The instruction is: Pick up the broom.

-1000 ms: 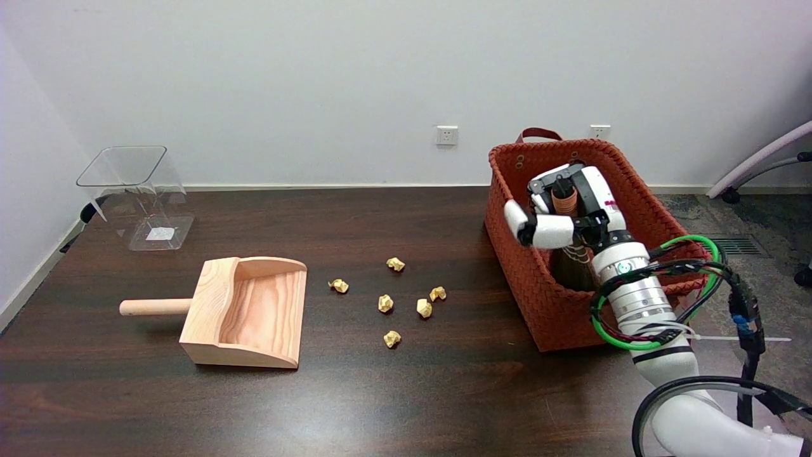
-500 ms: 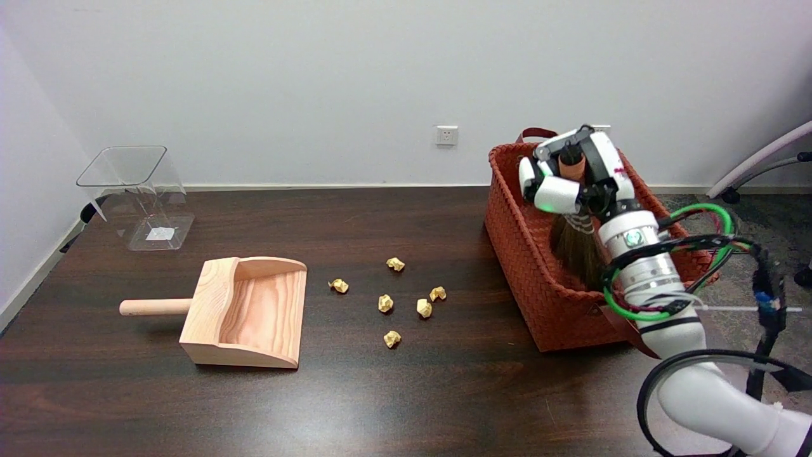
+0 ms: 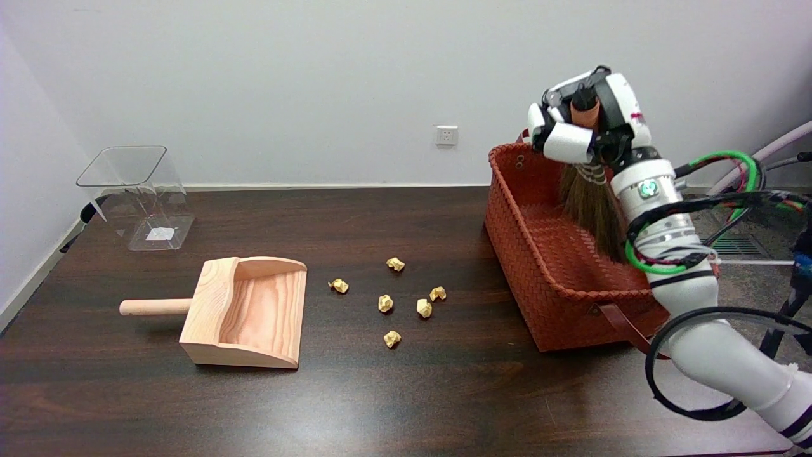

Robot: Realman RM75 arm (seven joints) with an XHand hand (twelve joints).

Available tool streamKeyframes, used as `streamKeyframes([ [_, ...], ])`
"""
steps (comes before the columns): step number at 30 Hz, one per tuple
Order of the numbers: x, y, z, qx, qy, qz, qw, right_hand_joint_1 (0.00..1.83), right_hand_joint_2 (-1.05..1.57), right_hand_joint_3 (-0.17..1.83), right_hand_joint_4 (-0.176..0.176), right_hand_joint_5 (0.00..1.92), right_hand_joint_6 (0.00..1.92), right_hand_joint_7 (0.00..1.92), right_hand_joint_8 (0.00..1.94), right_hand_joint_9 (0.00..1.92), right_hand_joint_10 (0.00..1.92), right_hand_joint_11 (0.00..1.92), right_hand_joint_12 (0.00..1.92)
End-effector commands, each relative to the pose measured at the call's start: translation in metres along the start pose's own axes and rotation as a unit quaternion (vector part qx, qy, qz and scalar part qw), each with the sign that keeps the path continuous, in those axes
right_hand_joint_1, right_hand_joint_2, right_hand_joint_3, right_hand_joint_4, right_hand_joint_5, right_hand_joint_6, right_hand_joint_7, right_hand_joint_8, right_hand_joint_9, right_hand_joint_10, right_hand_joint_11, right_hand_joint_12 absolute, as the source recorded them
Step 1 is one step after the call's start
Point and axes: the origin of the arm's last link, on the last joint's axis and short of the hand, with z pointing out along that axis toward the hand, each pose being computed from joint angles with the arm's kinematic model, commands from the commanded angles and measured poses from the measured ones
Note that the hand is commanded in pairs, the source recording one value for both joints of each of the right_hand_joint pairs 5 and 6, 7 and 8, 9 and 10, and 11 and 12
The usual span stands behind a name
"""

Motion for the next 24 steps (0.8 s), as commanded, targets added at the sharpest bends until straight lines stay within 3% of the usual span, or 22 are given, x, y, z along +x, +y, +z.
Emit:
streamKeyframes([
  [1, 0.026, -0.038, 0.036, 0.069, 0.054, 0.005, 0.996, 1.22, 0.94, 1.17, 0.0, 1.92, 1.92, 1.92, 1.92, 1.92, 1.92, 1.92, 1.92],
  [9, 0.029, -0.055, 0.047, 0.1, 0.075, 0.017, 0.992, 1.22, 0.95, 1.18, 0.0, 1.92, 1.92, 1.92, 1.92, 1.92, 1.92, 1.92, 1.92],
  [18, 0.007, -0.078, 0.061, 0.137, 0.051, 0.041, 0.988, 1.21, 0.95, 1.18, 0.0, 1.92, 1.92, 1.92, 1.92, 1.92, 1.92, 1.92, 1.92],
  [24, -0.024, -0.079, 0.064, 0.119, 0.006, 0.09, 0.989, 1.21, 0.94, 1.18, 0.0, 1.92, 1.92, 1.92, 1.92, 1.92, 1.92, 1.92, 1.92],
])
